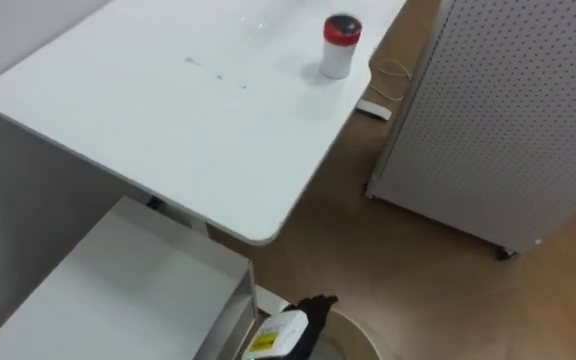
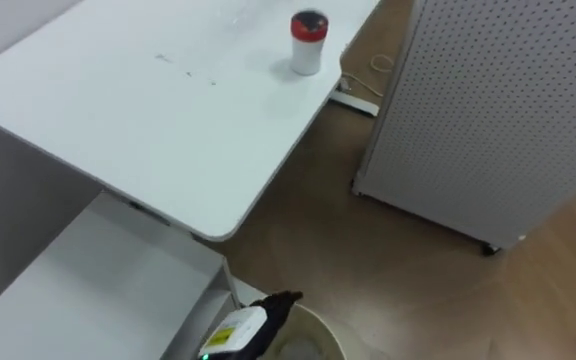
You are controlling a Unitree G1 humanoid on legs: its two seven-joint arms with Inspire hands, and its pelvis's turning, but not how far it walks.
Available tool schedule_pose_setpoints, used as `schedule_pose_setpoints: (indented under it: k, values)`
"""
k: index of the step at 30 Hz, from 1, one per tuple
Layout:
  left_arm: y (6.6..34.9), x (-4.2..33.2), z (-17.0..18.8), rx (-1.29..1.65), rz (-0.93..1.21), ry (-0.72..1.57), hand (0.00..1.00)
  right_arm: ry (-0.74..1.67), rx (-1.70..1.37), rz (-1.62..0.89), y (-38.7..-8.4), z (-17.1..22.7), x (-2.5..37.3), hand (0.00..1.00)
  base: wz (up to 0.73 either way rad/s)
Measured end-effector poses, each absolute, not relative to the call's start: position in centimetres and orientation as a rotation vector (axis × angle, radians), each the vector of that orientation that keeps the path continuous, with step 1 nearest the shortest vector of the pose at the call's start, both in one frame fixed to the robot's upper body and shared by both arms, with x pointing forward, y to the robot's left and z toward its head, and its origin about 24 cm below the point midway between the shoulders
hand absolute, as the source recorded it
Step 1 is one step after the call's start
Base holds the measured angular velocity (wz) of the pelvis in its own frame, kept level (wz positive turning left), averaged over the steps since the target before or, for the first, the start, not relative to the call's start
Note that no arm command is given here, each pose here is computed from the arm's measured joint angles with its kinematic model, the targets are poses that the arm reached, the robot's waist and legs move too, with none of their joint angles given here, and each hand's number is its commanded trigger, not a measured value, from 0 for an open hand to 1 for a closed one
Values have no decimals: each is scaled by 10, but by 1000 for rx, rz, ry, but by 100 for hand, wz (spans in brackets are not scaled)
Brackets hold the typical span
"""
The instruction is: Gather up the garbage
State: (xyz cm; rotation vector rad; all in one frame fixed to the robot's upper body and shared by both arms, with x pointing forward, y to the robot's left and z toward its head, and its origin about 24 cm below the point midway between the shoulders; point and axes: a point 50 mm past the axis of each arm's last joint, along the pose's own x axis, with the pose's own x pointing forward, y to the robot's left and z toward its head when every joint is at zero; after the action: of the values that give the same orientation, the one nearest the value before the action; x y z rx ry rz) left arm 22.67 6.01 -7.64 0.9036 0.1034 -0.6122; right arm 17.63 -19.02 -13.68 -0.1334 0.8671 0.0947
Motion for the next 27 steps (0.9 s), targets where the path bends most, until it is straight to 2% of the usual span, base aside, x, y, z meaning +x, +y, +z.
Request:
schedule_pose_setpoints:
  k: [4,12,21,27]
  values:
    - [60,231,-71,872,-597,94,0,893,-112,71,-196,-138,174,100,-64]
    - [44,241,-32,781,-592,-133,0,917,-57,-62,-219,-142,155,100,-31]
    - [72,247,-11,767,-450,-193,0,932,-5,-30,-208,-147,144,100,-60]
    - [73,250,2,714,-401,-238,0,964,-13,-49,-214,-149,137,100,-49]
